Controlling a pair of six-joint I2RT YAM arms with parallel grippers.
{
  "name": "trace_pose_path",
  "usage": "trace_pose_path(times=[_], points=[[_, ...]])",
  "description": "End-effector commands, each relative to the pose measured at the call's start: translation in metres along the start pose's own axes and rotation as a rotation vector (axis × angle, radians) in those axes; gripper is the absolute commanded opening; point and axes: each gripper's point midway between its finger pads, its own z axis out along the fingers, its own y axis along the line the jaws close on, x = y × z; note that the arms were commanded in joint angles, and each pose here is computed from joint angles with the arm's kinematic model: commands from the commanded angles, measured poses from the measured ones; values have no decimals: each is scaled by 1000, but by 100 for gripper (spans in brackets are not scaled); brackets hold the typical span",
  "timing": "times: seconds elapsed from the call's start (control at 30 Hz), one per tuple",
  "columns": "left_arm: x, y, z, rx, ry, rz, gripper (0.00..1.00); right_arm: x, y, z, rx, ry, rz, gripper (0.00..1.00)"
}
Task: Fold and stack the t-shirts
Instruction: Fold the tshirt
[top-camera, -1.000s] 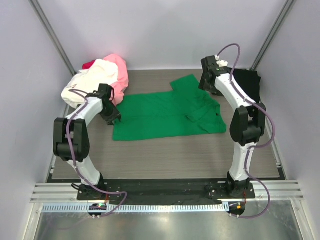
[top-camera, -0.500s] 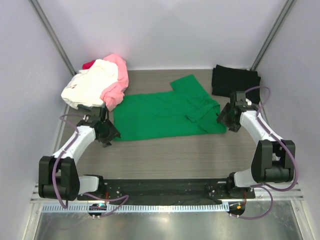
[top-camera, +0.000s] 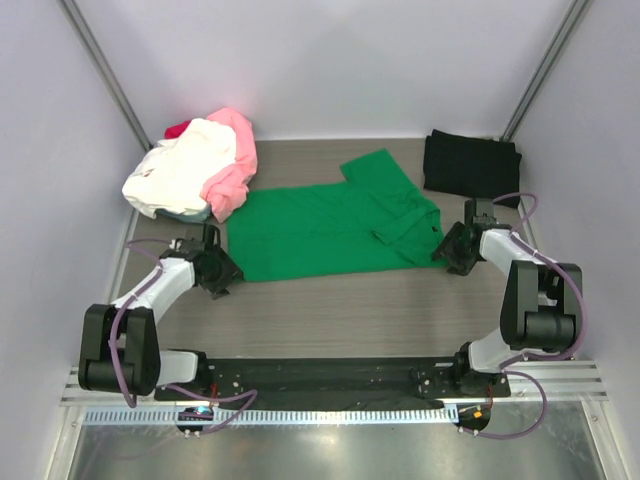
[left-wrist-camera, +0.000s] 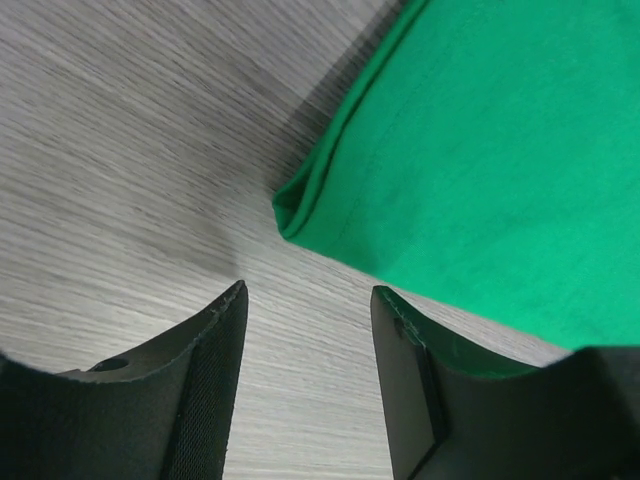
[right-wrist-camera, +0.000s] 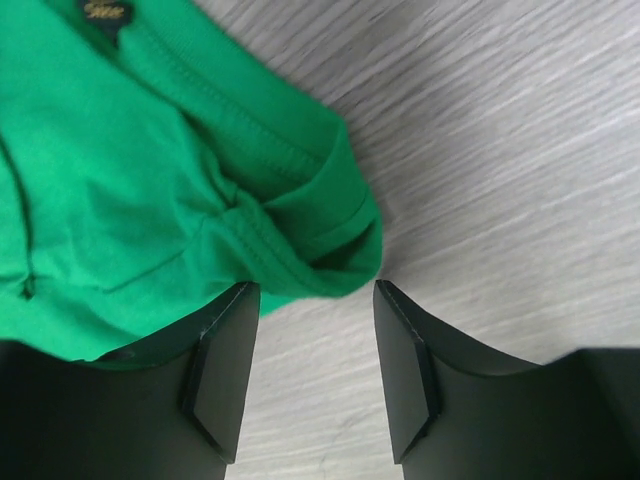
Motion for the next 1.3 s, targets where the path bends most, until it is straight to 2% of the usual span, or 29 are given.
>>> trace_pose_path(times=[0.0, 0.23, 0.33, 0.4, 0.43, 0.47, 0.53, 0.63, 0.67, 0.7, 0.73, 0.83, 0.9, 1.07, 1.13, 1.27], points=[[-5, -5, 8, 26, -18, -20, 53, -14, 6, 7, -27, -34, 0, 56], [-6, -6, 25, 14, -14, -33, 49, -18, -3, 20, 6, -19, -7, 56], [-10, -2, 32, -18, -20, -30, 44, -19, -4, 22, 15, -25, -5, 50], [-15, -6, 36, -22, -23, -24, 32, -23, -3, 22, 17, -35, -5, 27], [-15, -11, 36, -7, -14, -20, 24, -25, -2, 21, 19, -36, -5, 12], [-22, -21, 35, 13, -17, -13, 11, -30, 1, 17, 18, -41, -5, 7], [-27, -31, 33, 25, -3, 1, 0, -38, 6, 9, 15, -46, -11, 1], [-49, -55, 3, 56, -31, 45, 0, -66, 25, -22, -19, -99, -21, 1], [-48, -52, -8, 30, -24, 52, 0, -84, 36, -42, -47, -149, -29, 1], [-66, -63, -25, 41, -85, 62, 0, -91, 27, -53, 12, -184, -29, 1], [-73, -64, -42, 44, -126, 71, 0, -100, 29, -73, 1, -239, -28, 1], [-72, -56, -74, 33, -156, 69, 0, -102, 25, -100, 6, -277, -35, 1], [-62, -52, -77, 50, -139, 63, 0, -83, 15, -95, 16, -237, -33, 1], [-8, -9, -57, 35, -40, 3, 0, -24, -20, -72, 60, -148, 26, 1], [17, 11, -44, 19, 19, -21, 0, 3, -33, -60, 61, -91, 105, 1], [47, 18, -37, 80, 91, -89, 0, 36, -41, -50, 14, -39, 240, 1]])
